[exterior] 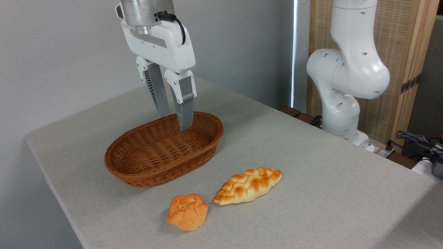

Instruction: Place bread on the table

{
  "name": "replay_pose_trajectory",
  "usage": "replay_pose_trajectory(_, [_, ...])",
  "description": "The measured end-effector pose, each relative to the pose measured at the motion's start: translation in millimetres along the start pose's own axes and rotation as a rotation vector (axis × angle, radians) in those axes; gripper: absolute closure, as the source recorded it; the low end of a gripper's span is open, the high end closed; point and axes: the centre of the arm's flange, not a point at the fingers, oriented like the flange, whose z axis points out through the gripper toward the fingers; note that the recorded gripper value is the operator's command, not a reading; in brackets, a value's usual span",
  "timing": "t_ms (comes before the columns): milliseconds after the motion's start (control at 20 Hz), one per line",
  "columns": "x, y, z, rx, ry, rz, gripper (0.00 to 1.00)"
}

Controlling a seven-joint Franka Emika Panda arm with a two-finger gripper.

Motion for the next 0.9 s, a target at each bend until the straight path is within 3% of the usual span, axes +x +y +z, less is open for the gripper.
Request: replay_pose_trajectory(900, [-20,-14,-1,-0.001,0.0,-0.034,0.0])
